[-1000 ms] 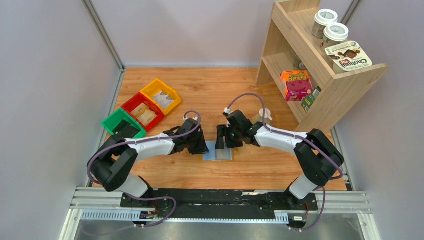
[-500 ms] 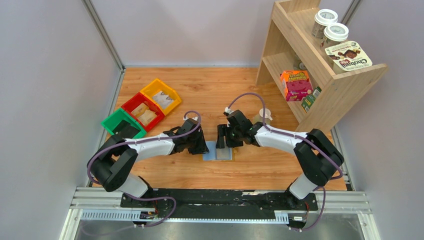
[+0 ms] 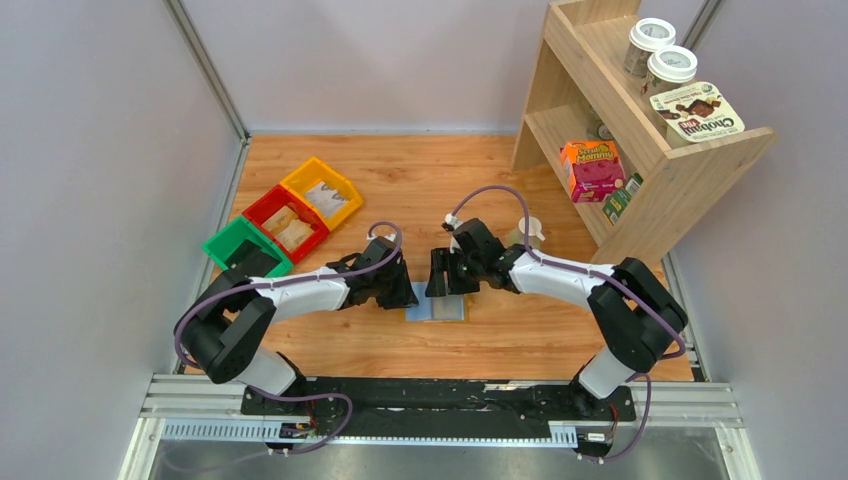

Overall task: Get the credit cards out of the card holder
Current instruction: Remove the credit card from the card holder.

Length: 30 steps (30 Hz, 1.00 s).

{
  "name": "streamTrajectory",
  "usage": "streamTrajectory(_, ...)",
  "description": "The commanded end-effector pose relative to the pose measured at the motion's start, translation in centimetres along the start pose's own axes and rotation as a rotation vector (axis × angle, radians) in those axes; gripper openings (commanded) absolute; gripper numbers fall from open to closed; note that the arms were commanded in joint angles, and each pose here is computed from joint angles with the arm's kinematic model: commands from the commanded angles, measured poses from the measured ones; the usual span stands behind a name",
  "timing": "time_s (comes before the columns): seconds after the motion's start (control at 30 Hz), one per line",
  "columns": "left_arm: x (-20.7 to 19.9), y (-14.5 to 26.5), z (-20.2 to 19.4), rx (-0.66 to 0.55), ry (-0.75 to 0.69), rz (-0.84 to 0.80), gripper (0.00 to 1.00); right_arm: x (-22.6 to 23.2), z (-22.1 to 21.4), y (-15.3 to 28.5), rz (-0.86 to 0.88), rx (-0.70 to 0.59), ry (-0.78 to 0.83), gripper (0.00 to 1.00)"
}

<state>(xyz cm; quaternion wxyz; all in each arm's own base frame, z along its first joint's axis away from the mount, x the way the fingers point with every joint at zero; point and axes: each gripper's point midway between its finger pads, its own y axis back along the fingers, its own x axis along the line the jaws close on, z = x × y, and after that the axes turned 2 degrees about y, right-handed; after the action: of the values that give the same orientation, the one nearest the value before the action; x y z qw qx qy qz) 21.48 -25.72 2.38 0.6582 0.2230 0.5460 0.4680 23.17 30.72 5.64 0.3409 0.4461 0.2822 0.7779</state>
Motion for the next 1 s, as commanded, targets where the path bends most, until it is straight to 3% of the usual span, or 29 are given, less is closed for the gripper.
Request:
streamTrajectory(0.0, 1.6, -0.2, -0.9, 0.023, 0.004, 0.046, 0.30, -0.8, 1.4, 0.6, -0.071, -0.066, 0.003, 0.65)
streamTrajectory(0.67, 1.5, -0.1, -0.8, 0.020, 0.001, 0.047, 0.30, -3.3, 0.8, 0.0, -0.188, -0.049, -0.007, 0.67)
streamTrajectory(0.97, 1.4, -0.2, -0.8, 0.025, 0.000, 0.043, 0.30, -1.0, 0.9, -0.4, -0.077, -0.037, 0.020, 0.64)
